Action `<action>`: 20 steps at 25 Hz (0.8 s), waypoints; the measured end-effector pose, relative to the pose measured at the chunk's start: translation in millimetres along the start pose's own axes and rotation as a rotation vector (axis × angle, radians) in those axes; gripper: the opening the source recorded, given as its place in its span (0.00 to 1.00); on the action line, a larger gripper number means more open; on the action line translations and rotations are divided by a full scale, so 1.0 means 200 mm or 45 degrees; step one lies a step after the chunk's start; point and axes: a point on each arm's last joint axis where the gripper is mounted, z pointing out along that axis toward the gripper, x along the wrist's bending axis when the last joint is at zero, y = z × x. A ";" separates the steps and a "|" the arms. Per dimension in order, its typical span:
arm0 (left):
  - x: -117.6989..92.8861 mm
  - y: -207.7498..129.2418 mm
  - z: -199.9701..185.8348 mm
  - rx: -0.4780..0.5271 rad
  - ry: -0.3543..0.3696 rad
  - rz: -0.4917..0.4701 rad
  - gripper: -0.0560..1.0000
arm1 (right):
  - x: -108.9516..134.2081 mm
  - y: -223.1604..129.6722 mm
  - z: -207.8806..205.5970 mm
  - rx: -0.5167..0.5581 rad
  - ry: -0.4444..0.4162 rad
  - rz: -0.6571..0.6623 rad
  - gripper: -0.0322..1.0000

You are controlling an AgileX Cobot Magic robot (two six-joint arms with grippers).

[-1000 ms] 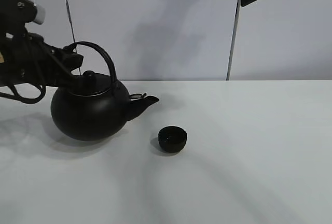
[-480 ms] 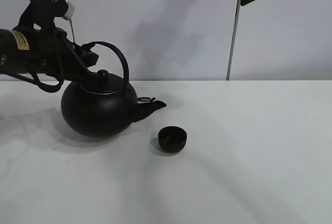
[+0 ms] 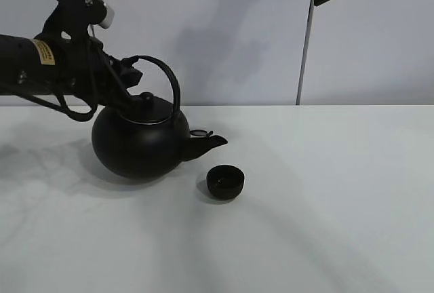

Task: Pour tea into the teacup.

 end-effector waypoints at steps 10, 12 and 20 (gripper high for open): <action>-0.02 0.01 0.01 -0.005 -0.014 0.075 0.15 | 0.00 0.00 0.00 0.000 0.000 0.000 0.67; -0.03 0.02 0.01 -0.006 -0.020 0.090 0.15 | 0.00 0.00 0.00 0.000 0.000 0.000 0.67; -0.04 0.02 0.01 -0.007 -0.024 0.106 0.15 | 0.00 0.00 0.00 0.000 0.000 0.000 0.67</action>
